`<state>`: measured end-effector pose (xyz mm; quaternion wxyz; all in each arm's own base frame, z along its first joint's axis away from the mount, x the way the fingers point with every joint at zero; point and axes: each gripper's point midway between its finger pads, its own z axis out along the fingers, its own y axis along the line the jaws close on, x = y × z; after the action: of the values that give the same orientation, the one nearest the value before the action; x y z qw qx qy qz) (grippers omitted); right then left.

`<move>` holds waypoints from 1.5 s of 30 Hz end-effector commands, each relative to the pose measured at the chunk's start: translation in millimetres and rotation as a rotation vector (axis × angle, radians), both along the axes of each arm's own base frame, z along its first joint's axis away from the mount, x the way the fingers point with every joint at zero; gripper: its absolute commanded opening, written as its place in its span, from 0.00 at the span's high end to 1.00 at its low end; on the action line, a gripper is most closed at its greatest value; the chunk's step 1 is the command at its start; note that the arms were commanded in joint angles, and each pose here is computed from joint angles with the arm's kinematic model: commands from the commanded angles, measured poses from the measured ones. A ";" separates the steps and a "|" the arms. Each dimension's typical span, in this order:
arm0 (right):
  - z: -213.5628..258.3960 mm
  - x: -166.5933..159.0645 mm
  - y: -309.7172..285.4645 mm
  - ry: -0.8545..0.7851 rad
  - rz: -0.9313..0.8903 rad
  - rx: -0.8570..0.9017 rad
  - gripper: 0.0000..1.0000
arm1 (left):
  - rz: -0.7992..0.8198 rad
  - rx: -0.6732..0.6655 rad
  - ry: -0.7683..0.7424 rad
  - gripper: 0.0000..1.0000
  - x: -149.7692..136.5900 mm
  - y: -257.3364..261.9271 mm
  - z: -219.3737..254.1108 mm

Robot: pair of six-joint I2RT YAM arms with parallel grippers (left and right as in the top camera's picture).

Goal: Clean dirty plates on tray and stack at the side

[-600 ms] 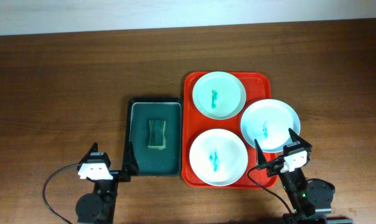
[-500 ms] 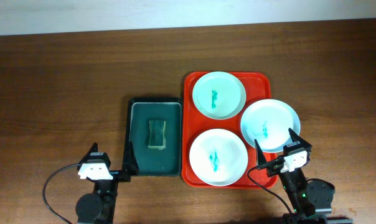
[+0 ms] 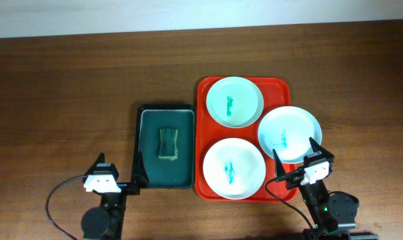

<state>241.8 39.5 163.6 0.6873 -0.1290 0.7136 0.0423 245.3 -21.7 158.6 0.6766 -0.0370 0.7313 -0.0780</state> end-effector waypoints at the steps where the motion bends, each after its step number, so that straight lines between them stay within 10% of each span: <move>1: -2.6 -0.1 0.4 0.005 0.000 0.000 0.02 | 0.013 0.021 -0.001 0.00 -0.1 2.7 -0.5; 35: -2.6 -0.1 0.4 0.005 0.000 0.000 0.02 | 0.011 0.018 -0.015 0.01 0.1 2.3 2.9; 45: -0.4 -1.7 6.7 0.014 0.035 0.068 0.02 | -0.292 -0.002 -0.086 0.01 -10.0 -48.6 20.2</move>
<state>241.8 39.5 163.6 0.6869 -0.1230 0.7147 0.0481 239.6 -57.0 164.4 0.6723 0.0344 0.7233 -0.1541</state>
